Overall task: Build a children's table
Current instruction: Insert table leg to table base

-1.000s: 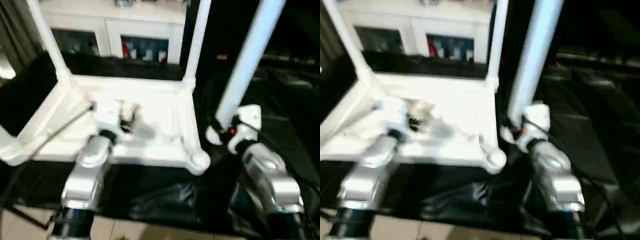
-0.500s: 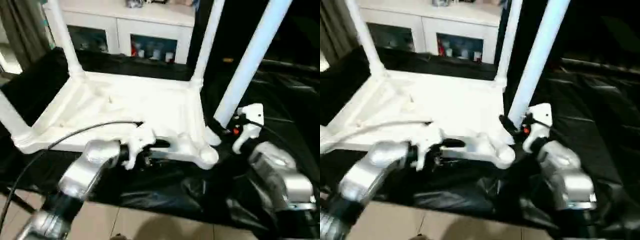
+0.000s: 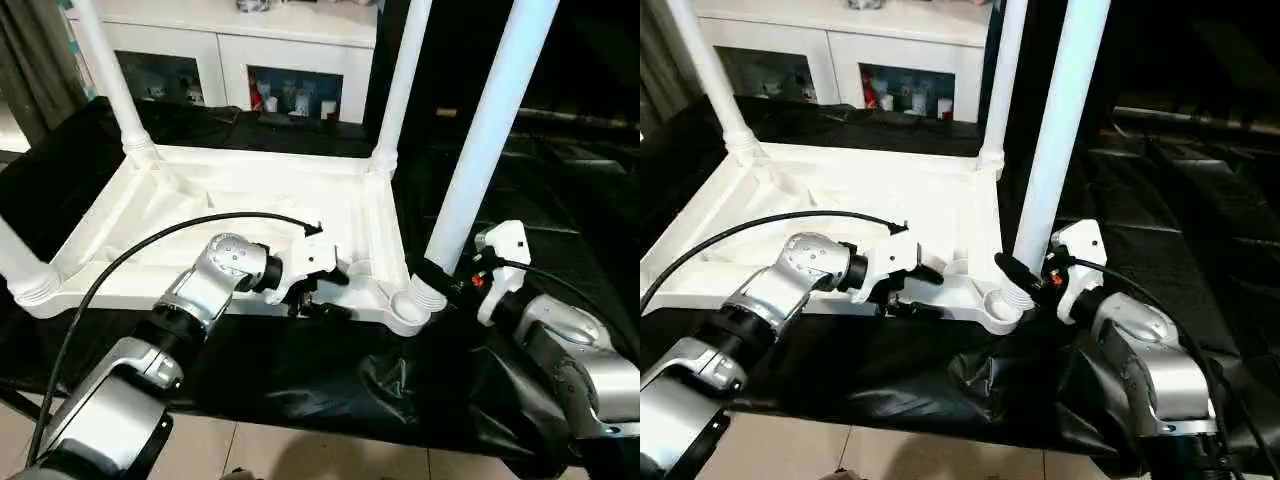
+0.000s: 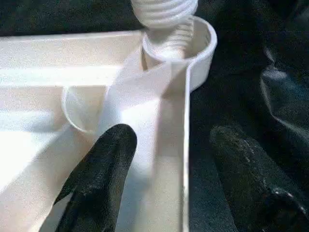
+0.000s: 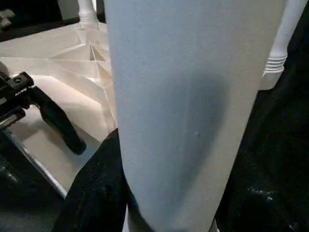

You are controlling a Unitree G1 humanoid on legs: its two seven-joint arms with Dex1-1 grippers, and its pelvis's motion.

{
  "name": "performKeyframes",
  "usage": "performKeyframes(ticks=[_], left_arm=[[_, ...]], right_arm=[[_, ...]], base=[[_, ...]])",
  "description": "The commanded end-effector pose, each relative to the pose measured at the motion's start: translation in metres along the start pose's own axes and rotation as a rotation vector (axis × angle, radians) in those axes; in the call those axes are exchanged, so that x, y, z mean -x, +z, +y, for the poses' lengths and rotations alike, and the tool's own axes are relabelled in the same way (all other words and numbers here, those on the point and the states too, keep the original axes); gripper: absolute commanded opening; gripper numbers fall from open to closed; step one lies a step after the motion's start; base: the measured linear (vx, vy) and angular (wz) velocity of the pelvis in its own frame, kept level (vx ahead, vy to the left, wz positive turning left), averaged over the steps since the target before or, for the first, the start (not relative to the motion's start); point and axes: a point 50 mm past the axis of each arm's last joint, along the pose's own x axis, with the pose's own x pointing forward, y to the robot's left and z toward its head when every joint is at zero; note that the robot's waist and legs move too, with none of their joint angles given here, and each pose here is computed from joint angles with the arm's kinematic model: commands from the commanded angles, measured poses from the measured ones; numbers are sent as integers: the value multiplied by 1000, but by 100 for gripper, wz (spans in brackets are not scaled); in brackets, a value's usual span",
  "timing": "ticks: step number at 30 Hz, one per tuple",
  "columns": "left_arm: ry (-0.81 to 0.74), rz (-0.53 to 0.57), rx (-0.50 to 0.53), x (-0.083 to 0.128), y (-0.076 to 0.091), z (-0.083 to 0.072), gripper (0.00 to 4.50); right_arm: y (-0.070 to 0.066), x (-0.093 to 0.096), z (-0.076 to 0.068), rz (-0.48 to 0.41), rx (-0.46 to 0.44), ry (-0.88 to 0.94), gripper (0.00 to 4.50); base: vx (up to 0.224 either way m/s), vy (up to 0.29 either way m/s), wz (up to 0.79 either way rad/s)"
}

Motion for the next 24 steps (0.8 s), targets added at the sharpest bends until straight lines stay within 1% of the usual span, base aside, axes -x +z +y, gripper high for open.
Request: performKeyframes(ticks=[1,2,4,7,9,10,11,12,13,16,17,18,20,21,22,24], left_arm=[[-23,6,-17,0,4,2,261],[-37,8,-11,0,3,3,258],[-59,26,-1,-1,0,3,230],[-27,39,-11,-2,-1,6,208],[-19,39,-14,-3,-1,8,185],[-13,38,-18,-3,-1,8,174],[-20,43,-13,-3,-1,9,162],[-21,43,-12,-3,-1,9,162],[-28,50,-16,-3,-2,9,139],[-48,62,-10,-4,-3,8,119],[-53,65,-9,-4,-3,8,109],[-59,73,-7,-5,-4,8,95],[-63,80,-9,-5,-5,8,77],[-66,92,-11,-6,-7,7,75],[-65,98,-13,-5,-8,7,75],[-65,101,-13,-5,-9,8,69]], right_arm=[[7,3,2,-17,18,8,191],[7,3,2,-16,19,8,191],[7,4,2,-14,19,4,191],[7,5,2,-14,17,0,191],[4,7,-2,-9,14,-3,191],[1,8,-6,-4,11,-5,191],[-6,10,-16,10,4,-11,191],[-6,10,-17,10,4,-11,191],[-10,11,-22,18,0,-14,191],[-21,15,-36,39,-9,-25,191],[-23,16,-39,43,-10,-27,191],[-29,16,-45,54,-15,-36,191],[-35,15,-50,65,-22,-44,191],[-43,13,-56,79,-29,-55,191],[-47,11,-58,85,-33,-59,191],[-51,8,-60,91,-38,-65,191]], base=[[0,0,0],[0,0,0],[0,0,0],[0,0,0],[0,0,0],[0,0,0],[0,0,0],[0,0,0],[0,0,0],[0,0,0],[0,0,0],[0,0,0],[0,0,0],[0,0,0],[0,0,0],[0,0,0]])
